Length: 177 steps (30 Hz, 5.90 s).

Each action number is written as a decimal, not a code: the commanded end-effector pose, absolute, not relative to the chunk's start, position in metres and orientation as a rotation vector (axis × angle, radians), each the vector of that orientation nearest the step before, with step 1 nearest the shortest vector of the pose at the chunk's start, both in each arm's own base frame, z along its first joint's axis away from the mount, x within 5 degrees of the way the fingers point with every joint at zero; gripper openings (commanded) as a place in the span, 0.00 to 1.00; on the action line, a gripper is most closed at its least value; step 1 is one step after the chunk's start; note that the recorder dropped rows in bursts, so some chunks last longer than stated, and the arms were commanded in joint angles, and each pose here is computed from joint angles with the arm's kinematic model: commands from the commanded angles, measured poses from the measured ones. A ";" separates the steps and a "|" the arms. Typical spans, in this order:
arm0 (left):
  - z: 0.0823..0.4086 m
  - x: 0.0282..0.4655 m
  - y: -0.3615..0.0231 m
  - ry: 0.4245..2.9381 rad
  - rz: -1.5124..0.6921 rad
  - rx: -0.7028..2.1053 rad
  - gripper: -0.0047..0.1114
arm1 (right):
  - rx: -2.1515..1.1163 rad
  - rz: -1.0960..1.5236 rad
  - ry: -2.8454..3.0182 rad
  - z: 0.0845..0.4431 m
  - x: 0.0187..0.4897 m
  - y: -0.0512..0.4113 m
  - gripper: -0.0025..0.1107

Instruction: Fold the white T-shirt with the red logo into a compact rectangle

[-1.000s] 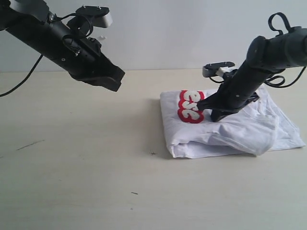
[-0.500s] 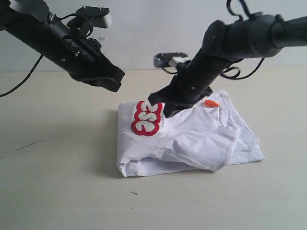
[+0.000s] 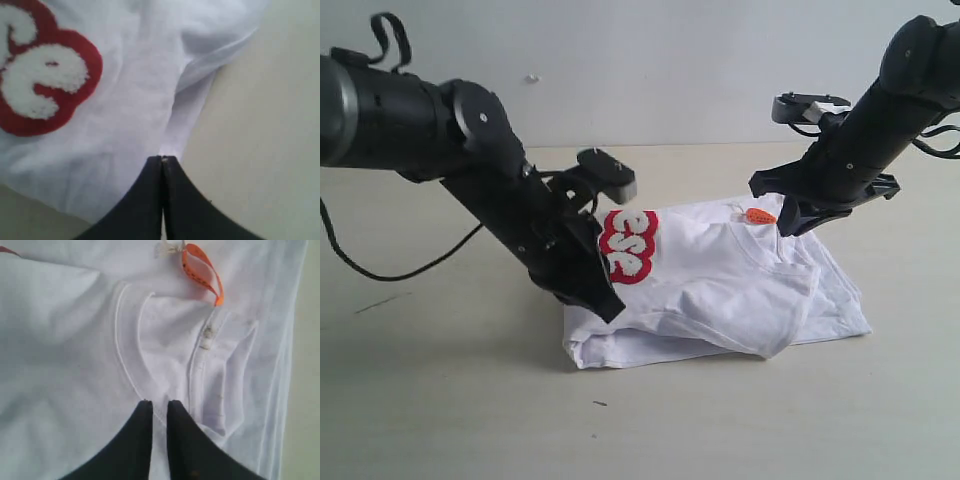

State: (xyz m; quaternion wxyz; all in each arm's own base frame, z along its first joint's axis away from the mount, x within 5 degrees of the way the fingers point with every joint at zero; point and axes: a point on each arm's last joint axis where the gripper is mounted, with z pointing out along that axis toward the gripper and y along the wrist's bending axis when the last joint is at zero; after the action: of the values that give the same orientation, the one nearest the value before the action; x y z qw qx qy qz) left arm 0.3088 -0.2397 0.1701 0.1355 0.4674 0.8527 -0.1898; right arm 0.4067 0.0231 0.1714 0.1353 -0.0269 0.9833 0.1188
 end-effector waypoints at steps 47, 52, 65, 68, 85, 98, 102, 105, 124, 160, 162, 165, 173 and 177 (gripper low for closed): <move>0.242 0.315 -0.199 2.383 -0.298 1.152 0.04 | -0.137 0.358 2.826 0.141 0.414 0.012 0.02; 0.242 0.316 -0.199 2.379 -0.297 1.149 0.04 | -0.209 0.255 2.634 0.178 0.420 0.009 0.02; 0.242 0.318 -0.200 2.361 -0.290 1.138 0.04 | -0.232 -0.021 2.410 0.234 0.421 -0.006 0.02; 0.242 0.318 -0.200 2.361 -0.290 1.138 0.04 | -0.220 -0.091 2.400 0.246 0.415 -0.011 0.02; 0.242 0.317 -0.200 2.370 -0.293 1.135 0.04 | -0.080 -0.742 2.586 0.210 0.411 -0.056 0.12; 0.242 0.317 -0.200 2.369 -0.296 1.131 0.04 | -0.052 -0.460 2.659 0.194 0.417 -0.039 0.28; 0.242 0.317 -0.200 2.374 -0.306 1.127 0.04 | -0.197 -0.139 2.734 0.178 0.417 -0.017 0.10; 0.241 0.316 -0.201 2.382 -0.314 1.126 0.04 | -0.202 -0.004 2.771 0.162 0.419 -0.009 0.02; 0.241 0.316 -0.201 2.387 -0.323 1.127 0.04 | -0.677 0.302 2.864 0.118 0.413 0.107 0.02; 0.144 0.348 -0.286 2.305 -0.657 1.242 0.04 | -0.329 0.068 2.933 0.113 0.423 0.034 0.02; 0.159 0.351 -0.300 2.207 -0.628 1.256 0.04 | -0.328 0.067 2.928 0.113 0.423 0.034 0.02; 0.144 0.361 -0.303 2.184 -0.540 1.182 0.04 | -0.328 0.067 2.920 0.118 0.423 0.034 0.02; 0.104 0.363 -0.265 2.503 -0.421 1.306 0.04 | -0.320 0.059 2.861 0.126 0.427 0.034 0.02; 0.093 0.353 -0.256 2.627 -0.339 1.441 0.04 | -0.321 0.060 2.867 0.126 0.426 0.034 0.02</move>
State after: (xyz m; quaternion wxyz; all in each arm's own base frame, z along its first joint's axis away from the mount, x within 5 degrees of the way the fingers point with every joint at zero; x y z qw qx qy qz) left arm 0.3640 -0.2673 0.1074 0.1475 0.4532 0.8674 -0.1428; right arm 0.4266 0.0364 0.1261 0.1246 -0.1115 0.9857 0.0224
